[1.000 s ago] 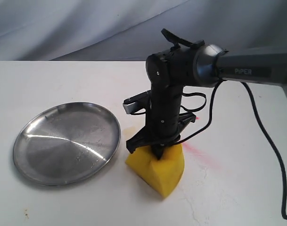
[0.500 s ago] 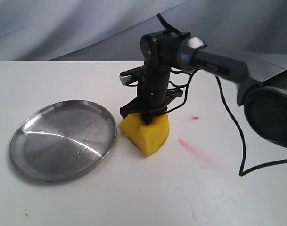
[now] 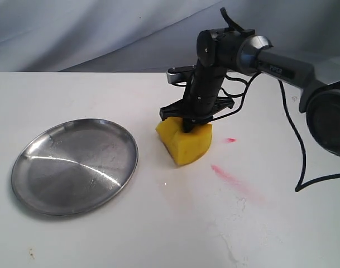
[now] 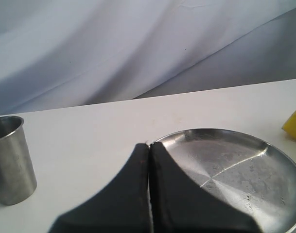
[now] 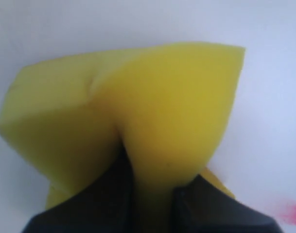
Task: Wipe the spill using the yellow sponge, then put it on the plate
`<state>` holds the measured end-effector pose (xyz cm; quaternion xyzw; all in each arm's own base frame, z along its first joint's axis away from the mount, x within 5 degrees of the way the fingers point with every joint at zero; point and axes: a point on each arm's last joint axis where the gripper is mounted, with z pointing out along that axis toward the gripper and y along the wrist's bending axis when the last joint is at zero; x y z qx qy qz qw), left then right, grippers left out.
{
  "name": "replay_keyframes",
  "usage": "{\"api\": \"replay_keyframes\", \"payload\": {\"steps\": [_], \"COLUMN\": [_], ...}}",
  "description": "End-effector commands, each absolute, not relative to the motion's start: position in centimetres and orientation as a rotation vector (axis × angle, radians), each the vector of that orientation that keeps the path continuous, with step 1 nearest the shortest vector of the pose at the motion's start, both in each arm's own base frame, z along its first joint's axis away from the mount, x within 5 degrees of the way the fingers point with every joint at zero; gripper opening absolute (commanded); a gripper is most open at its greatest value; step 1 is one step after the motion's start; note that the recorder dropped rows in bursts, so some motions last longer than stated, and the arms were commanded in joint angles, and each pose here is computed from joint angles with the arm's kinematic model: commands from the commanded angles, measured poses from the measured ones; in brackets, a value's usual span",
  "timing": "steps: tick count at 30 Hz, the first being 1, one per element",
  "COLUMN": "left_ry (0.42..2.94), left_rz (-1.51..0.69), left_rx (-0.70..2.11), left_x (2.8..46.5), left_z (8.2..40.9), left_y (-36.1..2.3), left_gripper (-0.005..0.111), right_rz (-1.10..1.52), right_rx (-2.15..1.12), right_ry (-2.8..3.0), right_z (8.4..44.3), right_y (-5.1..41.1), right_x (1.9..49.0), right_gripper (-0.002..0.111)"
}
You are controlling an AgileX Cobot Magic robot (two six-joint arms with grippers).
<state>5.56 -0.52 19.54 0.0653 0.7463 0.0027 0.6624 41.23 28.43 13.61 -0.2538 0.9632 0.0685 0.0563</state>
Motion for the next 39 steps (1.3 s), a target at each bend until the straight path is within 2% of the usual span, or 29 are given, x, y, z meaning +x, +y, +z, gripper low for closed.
{"api": "replay_keyframes", "payload": {"steps": [1,6,12,18,27,35,39], "left_ry": [1.682,1.682,1.682,1.682,1.682,1.682,1.682], "left_rz": [0.006,0.006,0.006,0.006,0.006,0.006,0.006], "left_rx": [0.147,0.147,0.147,0.147,0.147,0.147,0.147], "left_x": [5.6,5.6,5.6,5.6,5.6,5.6,5.6], "left_z": [19.5,19.5,19.5,19.5,19.5,19.5,19.5], "left_y": [-0.5,-0.5,-0.5,-0.5,-0.5,-0.5,-0.5], "left_gripper": [0.0,0.0,0.0,0.0,0.0,0.0,0.0], "right_rz": [0.093,0.159,0.049,0.072,0.059,-0.072,-0.026], "right_rx": [-1.062,-1.138,-1.274,-1.204,-1.123,-0.982,-0.853], "right_ry": [2.925,2.985,3.072,3.024,2.973,2.911,2.915], "right_z": [12.7,13.3,13.8,15.2,14.0,12.8,12.7], "right_y": [29.0,28.9,26.6,25.7,27.7,30.2,29.8], "right_x": [39.7,36.4,30.8,27.6,30.3,37.3,40.9], "right_gripper": [0.0,0.0,0.0,0.0,0.0,0.0,0.0]}}
